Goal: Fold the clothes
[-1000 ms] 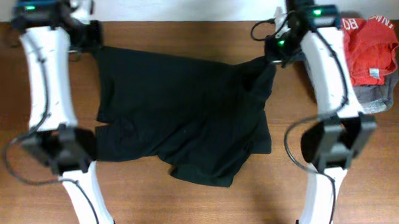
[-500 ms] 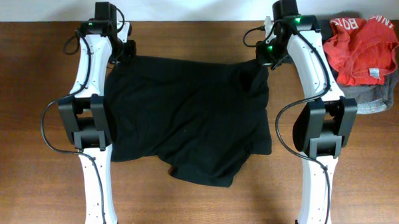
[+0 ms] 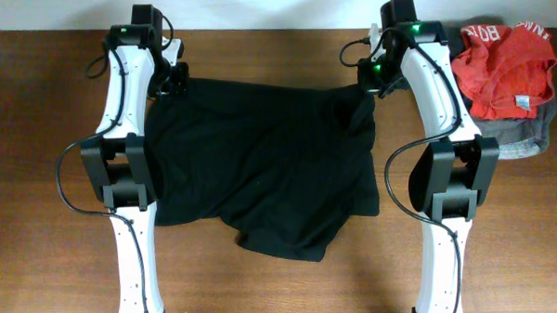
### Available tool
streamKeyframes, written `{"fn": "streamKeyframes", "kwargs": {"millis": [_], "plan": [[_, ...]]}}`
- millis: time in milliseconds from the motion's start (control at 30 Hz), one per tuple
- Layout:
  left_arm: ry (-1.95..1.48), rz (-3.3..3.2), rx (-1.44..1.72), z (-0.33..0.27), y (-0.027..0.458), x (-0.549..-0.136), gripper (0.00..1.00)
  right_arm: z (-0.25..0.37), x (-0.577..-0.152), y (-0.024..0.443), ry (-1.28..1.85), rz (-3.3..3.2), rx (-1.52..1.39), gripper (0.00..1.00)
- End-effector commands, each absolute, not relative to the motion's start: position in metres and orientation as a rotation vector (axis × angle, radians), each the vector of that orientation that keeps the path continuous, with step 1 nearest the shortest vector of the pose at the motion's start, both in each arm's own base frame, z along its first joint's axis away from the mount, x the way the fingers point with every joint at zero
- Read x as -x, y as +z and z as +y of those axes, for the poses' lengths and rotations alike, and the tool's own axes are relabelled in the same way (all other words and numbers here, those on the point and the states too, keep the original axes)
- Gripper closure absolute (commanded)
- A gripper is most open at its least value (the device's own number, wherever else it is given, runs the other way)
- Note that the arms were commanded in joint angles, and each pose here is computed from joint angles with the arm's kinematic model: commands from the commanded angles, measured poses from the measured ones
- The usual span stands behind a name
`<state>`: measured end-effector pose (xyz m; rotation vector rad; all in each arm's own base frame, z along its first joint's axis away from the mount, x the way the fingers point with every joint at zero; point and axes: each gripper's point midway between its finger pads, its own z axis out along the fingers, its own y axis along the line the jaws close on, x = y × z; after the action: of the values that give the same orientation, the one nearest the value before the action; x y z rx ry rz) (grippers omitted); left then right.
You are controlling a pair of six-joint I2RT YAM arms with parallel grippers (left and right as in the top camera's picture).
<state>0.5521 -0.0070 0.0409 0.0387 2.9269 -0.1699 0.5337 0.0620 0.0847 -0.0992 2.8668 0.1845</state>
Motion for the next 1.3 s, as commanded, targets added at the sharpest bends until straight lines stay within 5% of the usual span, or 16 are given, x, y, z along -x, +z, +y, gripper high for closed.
{"fn": "streamKeyframes", "kwargs": {"millis": [0, 833, 1000, 1267], "plan": [[-0.109, 2.954, -0.038, 0.002, 0.039, -0.546, 0.58, 0.056, -0.535, 0.089, 0.171, 2.858, 0.085, 0.96], [-0.086, 3.011, -0.083, 0.003, -0.010, -0.546, 0.67, 0.054, -0.532, 0.088, 0.155, 2.871, 0.102, 0.96], [-0.092, 3.005, -0.082, 0.003, -0.010, -0.547, 0.99, 0.054, -0.532, 0.088, 0.155, 2.870, 0.102, 0.96], [-0.102, 3.001, -0.083, 0.001, -0.006, -0.548, 0.99, 0.054, -0.532, 0.088, 0.156, 2.871, 0.102, 0.96]]}}
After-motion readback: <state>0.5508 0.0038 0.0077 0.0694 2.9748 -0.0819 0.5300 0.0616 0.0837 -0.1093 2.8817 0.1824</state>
